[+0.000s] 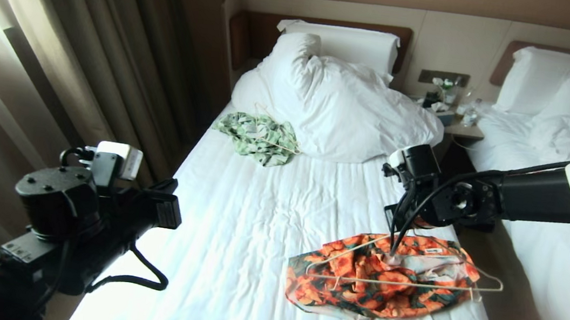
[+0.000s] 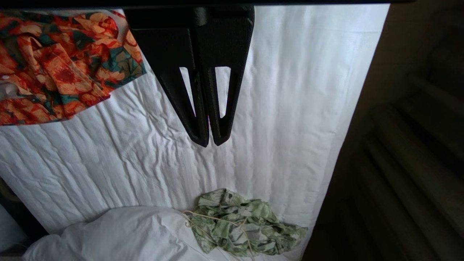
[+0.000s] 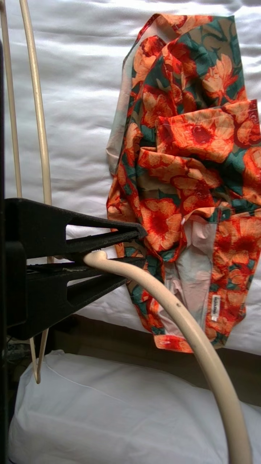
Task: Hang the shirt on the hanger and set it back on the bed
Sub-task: Place the hanger on the bed
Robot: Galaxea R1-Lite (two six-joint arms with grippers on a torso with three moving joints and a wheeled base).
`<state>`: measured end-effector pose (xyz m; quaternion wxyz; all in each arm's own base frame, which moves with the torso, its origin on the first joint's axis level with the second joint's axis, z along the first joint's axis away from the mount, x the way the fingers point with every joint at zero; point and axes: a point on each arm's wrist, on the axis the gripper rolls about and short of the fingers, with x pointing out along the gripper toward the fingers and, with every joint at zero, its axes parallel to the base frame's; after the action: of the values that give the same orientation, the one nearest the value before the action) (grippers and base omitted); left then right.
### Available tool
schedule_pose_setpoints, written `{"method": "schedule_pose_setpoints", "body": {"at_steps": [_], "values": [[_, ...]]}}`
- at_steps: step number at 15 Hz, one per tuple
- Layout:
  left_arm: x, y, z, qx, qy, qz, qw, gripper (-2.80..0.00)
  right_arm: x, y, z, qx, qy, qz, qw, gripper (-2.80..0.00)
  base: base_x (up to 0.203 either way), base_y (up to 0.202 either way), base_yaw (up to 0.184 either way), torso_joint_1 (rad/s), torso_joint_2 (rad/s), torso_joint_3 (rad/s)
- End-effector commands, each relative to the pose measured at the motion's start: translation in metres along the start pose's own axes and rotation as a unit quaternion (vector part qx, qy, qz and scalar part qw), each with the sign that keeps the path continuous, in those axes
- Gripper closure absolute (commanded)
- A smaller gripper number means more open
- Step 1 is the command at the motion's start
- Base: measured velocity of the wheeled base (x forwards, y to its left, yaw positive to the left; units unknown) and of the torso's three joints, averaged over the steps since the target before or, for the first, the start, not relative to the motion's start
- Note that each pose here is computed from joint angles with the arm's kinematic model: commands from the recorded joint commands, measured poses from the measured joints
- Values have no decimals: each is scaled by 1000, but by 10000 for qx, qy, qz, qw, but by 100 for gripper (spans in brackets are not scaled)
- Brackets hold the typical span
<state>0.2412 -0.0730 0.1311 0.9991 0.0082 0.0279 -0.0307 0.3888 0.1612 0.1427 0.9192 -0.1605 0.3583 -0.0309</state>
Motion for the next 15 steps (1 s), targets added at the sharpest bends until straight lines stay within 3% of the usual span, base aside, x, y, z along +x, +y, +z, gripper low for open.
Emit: {"method": "schedule_pose_setpoints", "body": {"at_steps": [1, 3, 6, 7, 10, 15], "values": [[-12, 24, 17, -88, -353, 374, 9986, 0, 21, 8, -20, -75, 331, -44, 9994, 0, 0, 0, 0, 0, 0, 0], [-26, 46, 29, -37, -587, 458, 9972, 0, 33, 5, -28, -63, 461, -112, 9989, 0, 0, 0, 0, 0, 0, 0], [-48, 58, 48, -14, -1047, 471, 9934, 0, 49, -1, -30, 113, 349, -213, 9991, 0, 0, 0, 0, 0, 0, 0], [-54, 62, 54, -14, -1201, 549, 9912, 0, 53, -5, -28, 183, 214, -247, 9993, -280, 0, 0, 0, 0, 0, 0], [-69, 70, 63, -3, -1425, 755, 9869, 0, 69, -7, -27, 360, -81, -315, 9988, -280, 0, 0, 0, 0, 0, 0], [-93, 79, 71, -5, -1515, 1058, 9828, 0, 42, -22, -55, 238, 236, -342, 9989, -280, 0, 0, 0, 0, 0, 0]]}}
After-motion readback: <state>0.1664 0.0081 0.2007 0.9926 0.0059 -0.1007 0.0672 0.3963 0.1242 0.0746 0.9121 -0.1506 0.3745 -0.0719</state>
